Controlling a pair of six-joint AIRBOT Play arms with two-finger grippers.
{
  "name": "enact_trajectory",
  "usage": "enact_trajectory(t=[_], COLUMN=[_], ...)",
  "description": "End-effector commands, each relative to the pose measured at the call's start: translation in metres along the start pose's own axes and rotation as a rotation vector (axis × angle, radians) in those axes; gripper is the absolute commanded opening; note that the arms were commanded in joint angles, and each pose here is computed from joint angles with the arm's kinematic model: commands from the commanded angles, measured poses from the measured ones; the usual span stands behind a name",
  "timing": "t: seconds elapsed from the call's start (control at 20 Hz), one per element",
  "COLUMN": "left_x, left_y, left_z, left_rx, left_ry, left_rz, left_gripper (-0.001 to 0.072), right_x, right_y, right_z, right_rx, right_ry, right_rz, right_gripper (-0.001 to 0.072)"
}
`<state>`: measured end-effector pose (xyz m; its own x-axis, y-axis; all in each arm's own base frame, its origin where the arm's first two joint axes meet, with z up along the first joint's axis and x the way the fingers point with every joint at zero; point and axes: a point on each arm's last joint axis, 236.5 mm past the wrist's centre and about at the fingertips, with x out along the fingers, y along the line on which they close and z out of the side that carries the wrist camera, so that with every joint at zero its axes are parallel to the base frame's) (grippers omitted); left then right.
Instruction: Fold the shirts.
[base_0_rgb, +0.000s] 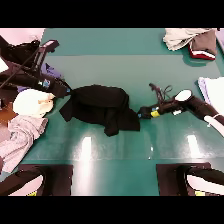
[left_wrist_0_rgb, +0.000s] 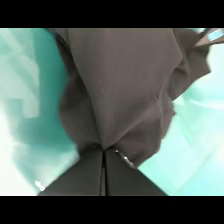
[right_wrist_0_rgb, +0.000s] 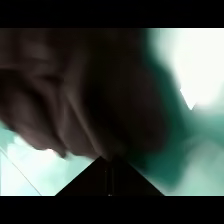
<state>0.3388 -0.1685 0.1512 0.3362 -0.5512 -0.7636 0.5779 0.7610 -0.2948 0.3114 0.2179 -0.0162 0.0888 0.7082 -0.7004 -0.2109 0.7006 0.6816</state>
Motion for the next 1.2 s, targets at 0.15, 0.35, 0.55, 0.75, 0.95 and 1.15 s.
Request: enact_trajectory(t=[0.15,0.35,0.55,0.75,0.95,1.15], left_x=[-0.152,-0.288,-0.368,-0.395,-0.352,-0.237], left_y=[-0.01,-0.078,-0.141,-0.191,-0.17,-0.102], left_z=[0.104,0.149,0.141,0.123,0.13,0.131], left_rx=[0.178,0.301,0.374,0.427,0.372,0.216], left_ry=[-0.361,-0.725,-0.994,-1.09,-0.987,-0.716], left_rz=[0.3,0.371,0.338,0.215,0.171,0.129], left_gripper=[0.0019,0.0019,0.0019,0.0019,0.0019,0.002], right_x=[-0.231,-0.407,-0.496,-0.538,-0.545,-0.506], right_y=[0.14,0.232,0.281,0.293,0.267,0.195], right_z=[0.112,0.089,0.036,0.017,0.037,0.078], right_rx=[-0.358,-0.572,-0.66,-0.629,-0.527,-0.349], right_ry=[-0.642,-1.075,-1.303,-1.421,-1.356,-1.139], right_rz=[-0.023,-0.159,-0.381,-0.579,-0.558,-0.346], right_gripper=[0.0019,0.0019,0.0019,0.0019,0.0018,0.0018])
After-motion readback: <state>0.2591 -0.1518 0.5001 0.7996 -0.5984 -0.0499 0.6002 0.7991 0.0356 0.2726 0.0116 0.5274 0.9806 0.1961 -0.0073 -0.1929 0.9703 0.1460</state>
